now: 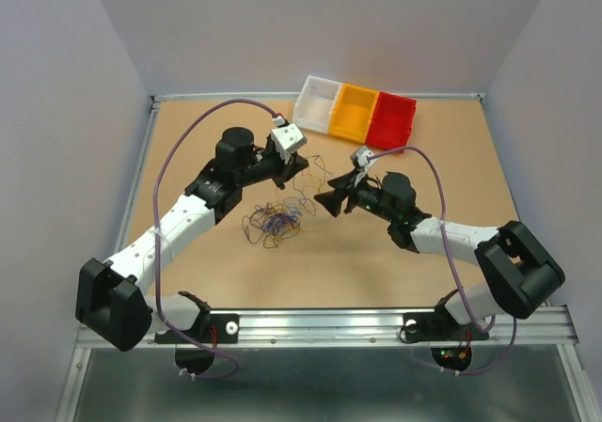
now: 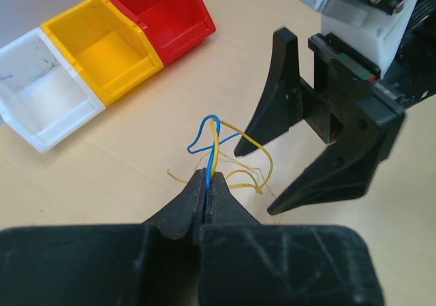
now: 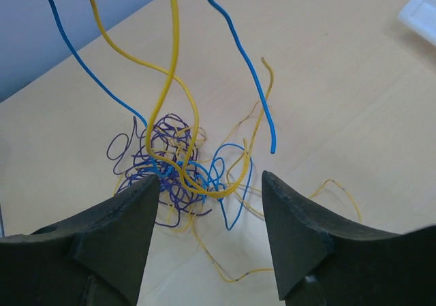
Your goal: Untangle the cables
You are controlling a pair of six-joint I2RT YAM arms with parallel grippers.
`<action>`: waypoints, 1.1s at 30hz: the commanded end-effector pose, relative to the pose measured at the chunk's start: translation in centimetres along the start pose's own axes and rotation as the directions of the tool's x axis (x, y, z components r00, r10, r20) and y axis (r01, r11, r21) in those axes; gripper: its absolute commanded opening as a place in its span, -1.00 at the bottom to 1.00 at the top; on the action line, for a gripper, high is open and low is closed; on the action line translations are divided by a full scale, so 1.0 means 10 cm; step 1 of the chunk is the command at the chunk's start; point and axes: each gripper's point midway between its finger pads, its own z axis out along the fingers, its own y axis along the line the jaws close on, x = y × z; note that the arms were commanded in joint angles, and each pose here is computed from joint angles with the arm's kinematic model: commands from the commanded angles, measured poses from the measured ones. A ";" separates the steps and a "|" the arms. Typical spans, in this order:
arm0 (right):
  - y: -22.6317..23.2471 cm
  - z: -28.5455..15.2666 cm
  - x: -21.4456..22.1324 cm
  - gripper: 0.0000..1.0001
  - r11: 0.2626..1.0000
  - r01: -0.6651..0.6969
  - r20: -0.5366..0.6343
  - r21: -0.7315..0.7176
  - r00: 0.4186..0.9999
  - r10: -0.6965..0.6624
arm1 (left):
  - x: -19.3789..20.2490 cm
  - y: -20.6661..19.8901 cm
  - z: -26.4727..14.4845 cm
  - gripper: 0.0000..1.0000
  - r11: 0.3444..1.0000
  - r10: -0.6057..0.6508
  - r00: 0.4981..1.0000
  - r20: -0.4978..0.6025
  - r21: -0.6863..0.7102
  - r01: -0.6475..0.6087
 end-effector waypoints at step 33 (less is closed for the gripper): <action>0.07 0.24 -0.36 0.56 0.998 0.006 0.115 -0.069 0.993 0.002 | -0.17 0.02 -0.06 -1.00 1.000 0.021 0.997 0.074 -0.010 -0.020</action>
